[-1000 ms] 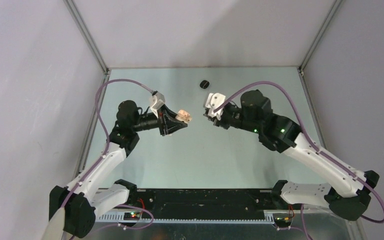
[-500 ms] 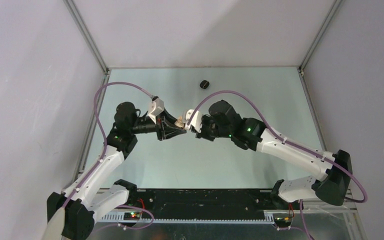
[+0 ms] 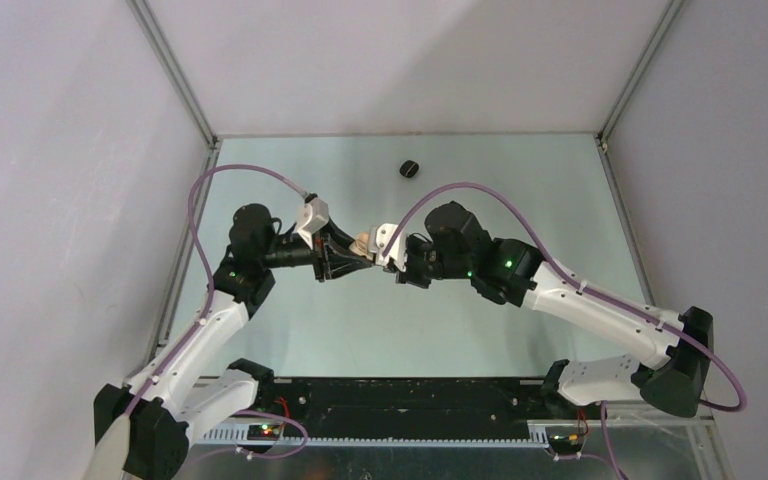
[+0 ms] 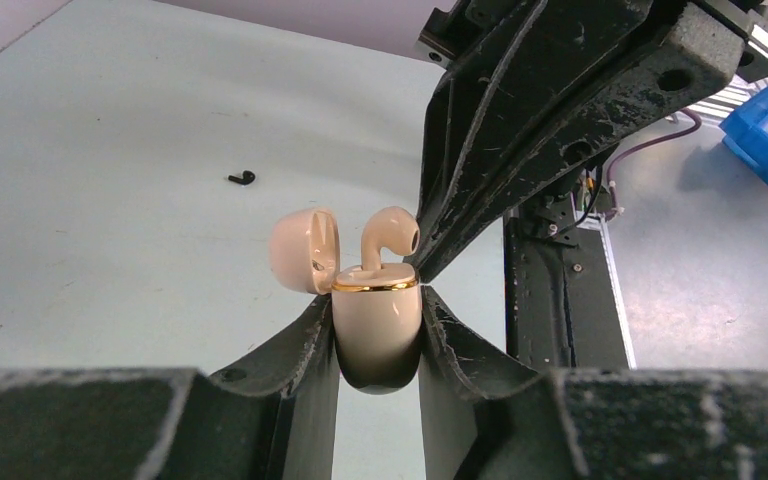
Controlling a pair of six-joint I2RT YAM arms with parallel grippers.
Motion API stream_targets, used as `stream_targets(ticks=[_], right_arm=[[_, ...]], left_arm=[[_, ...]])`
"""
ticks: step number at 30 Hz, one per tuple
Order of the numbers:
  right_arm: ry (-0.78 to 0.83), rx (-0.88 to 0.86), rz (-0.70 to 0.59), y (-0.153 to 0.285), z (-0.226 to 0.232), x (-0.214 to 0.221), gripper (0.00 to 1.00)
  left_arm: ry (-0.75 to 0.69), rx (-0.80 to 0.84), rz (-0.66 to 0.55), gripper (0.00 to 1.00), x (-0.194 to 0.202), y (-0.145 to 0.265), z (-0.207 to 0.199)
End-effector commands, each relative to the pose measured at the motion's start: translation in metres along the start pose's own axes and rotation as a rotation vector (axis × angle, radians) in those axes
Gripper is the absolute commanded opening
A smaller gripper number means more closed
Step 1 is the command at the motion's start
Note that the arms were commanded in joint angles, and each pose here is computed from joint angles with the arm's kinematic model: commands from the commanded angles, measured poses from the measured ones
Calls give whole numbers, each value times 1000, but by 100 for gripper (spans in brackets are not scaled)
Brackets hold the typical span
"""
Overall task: Insert the wireless bluetooth earbuds into the charging case
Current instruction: Place the earbud in the charging case.
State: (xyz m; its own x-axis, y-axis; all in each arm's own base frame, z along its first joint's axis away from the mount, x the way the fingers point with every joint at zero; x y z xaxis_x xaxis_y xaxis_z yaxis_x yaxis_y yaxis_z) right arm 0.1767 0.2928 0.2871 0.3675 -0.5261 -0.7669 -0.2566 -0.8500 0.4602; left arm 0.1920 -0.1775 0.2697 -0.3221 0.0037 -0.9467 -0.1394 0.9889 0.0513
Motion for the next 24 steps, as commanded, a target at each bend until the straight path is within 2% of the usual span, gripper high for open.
stream_targets(ticks=[1, 9, 18, 24], right_arm=[[43, -10, -89, 8, -2, -21, 0], [81, -4, -100, 10, -4, -23, 0], [99, -75, -143, 15, 8, -29, 0], [96, 30, -119, 15, -7, -30, 0]], left_arm=[[-23, 37, 12, 6, 4, -1, -2], [-41, 72, 56, 6, 11, -3, -6], [-39, 75, 68, 6, 13, -3, -6], [-39, 78, 72, 6, 14, -4, -6]])
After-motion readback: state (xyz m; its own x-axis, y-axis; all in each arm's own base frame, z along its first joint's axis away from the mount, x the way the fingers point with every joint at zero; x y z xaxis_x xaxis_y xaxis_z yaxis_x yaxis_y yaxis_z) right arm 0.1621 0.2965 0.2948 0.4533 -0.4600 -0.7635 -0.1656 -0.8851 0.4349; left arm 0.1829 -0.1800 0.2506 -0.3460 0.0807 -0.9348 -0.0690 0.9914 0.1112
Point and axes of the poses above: each gripper's point midway between its finger pads, its own y axis back along the fingers, its own z axis along the line the jaws close on, x = y × z, the point moved 6 cm from there along y, back along the fingers, and after that the axes turned 10 degrees about y, right-handed, at the moved point
